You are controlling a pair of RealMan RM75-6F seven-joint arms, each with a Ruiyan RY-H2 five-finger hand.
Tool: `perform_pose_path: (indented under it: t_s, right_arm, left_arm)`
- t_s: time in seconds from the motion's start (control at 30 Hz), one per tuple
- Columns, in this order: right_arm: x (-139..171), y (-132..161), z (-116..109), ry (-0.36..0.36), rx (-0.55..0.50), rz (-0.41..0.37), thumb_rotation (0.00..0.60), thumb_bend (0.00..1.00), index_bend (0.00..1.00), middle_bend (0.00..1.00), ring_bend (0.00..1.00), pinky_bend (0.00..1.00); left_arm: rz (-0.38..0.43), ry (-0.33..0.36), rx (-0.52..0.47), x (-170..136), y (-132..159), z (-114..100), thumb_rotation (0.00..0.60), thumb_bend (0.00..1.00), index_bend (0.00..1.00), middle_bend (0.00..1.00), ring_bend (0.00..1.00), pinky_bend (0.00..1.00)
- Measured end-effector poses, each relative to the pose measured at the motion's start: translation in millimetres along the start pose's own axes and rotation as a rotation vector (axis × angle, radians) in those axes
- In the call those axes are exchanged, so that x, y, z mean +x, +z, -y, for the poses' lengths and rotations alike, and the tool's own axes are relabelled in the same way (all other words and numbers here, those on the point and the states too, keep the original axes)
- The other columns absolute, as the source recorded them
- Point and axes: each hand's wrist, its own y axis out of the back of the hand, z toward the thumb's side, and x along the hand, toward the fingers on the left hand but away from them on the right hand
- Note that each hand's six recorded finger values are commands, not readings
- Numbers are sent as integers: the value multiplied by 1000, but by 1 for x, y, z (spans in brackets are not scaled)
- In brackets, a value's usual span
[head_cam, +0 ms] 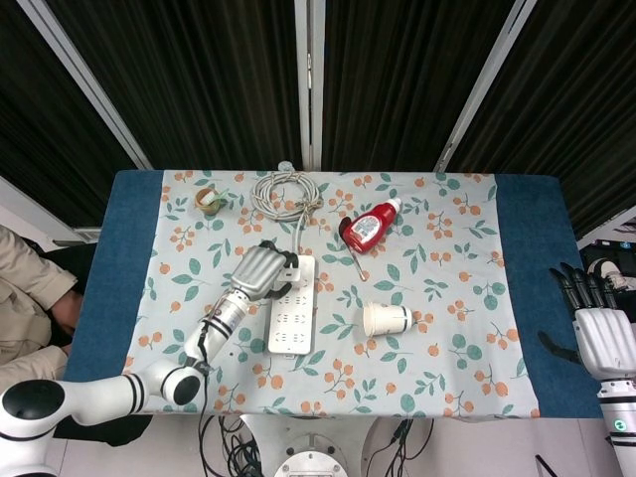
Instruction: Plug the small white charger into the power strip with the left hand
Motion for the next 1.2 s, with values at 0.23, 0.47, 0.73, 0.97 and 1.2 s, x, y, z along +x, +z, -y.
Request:
perform_pose_path:
  t_s: [0.23, 0.47, 0.73, 0.97, 1.2]
  right_arm:
    - [0, 1, 0, 2, 2, -1, 600, 146, 0, 0, 0, 0]
    - [1, 0, 0, 1, 3, 4, 600, 147, 0, 0, 0, 0]
    - [1, 0, 0, 0, 3, 4, 600, 146, 0, 0, 0, 0]
    - [3, -2, -2, -4, 2, 8, 600, 146, 0, 0, 0, 0]
    - [5, -4, -2, -5, -1, 10, 600, 146, 0, 0, 0, 0]
  left_arm:
    - [-4, -5, 8, 1, -1, 0, 600, 540, 656, 701, 491, 253]
    - [-12, -17, 30, 2, -4, 2, 600, 541, 656, 701, 491, 253]
    - [-9, -22, 57, 3, -3, 2, 600, 541, 657, 702, 491, 245]
    - [10, -27, 146, 6, 5, 3, 600, 544, 667, 722, 508, 217]
    - [25, -39, 243, 8, 13, 4, 600, 544, 686, 755, 547, 202]
